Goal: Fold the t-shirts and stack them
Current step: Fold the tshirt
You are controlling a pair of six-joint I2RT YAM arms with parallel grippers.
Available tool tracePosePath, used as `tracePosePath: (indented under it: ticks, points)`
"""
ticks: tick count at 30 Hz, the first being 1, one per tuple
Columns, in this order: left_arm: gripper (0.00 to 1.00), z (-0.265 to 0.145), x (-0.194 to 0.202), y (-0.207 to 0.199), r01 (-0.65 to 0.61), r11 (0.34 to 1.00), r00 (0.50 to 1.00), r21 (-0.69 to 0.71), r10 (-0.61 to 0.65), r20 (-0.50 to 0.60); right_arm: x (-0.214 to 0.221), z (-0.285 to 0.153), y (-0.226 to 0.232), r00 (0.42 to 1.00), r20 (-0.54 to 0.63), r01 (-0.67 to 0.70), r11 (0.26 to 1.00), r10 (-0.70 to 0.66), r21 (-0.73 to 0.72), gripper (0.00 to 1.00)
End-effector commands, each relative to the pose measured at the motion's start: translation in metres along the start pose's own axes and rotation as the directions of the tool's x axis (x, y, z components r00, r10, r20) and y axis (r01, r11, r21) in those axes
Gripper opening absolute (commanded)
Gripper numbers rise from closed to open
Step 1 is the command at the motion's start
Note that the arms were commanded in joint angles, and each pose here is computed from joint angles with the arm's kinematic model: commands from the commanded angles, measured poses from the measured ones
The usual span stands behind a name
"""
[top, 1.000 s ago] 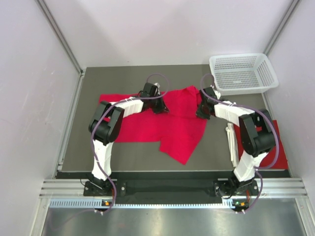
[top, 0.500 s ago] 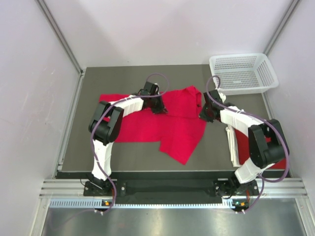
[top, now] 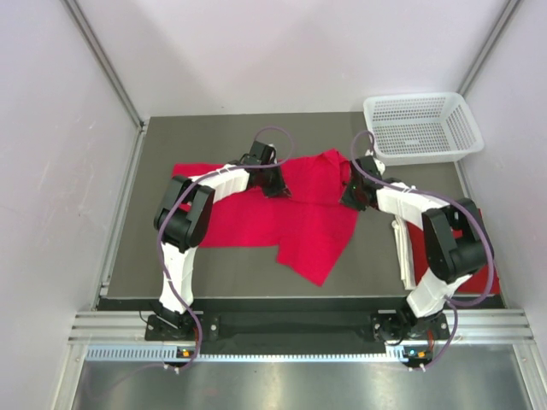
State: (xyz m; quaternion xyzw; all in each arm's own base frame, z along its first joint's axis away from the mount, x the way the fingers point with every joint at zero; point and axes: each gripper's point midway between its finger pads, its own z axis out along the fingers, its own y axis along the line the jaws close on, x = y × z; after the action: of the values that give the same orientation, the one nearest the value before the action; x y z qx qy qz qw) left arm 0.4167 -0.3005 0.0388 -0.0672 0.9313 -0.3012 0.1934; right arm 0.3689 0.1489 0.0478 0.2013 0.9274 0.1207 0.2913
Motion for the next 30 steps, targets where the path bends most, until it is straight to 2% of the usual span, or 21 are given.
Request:
tracePosePath:
  ticks: [1,22,25,30]
  points:
    - [0.0,-0.002,-0.008,-0.014,-0.029,0.999,1.0,0.035,0.029,0.012,-0.017,0.007,0.021,0.999,0.045,0.007,0.999,-0.005,-0.042,0.23]
    - [0.0,-0.003,-0.007,-0.015,-0.021,0.999,1.0,0.038,0.02,0.012,-0.015,0.028,0.015,0.999,0.039,-0.005,1.0,0.005,0.004,0.23]
    - [0.0,-0.002,-0.006,-0.015,-0.019,0.999,1.0,0.038,0.018,0.011,-0.015,0.028,0.017,0.999,0.04,-0.005,1.0,0.005,-0.001,0.2]
    - [0.0,-0.002,-0.007,-0.015,-0.014,0.999,1.0,0.038,0.013,0.013,-0.018,0.026,0.018,0.999,0.048,0.003,1.0,-0.003,-0.005,0.02]
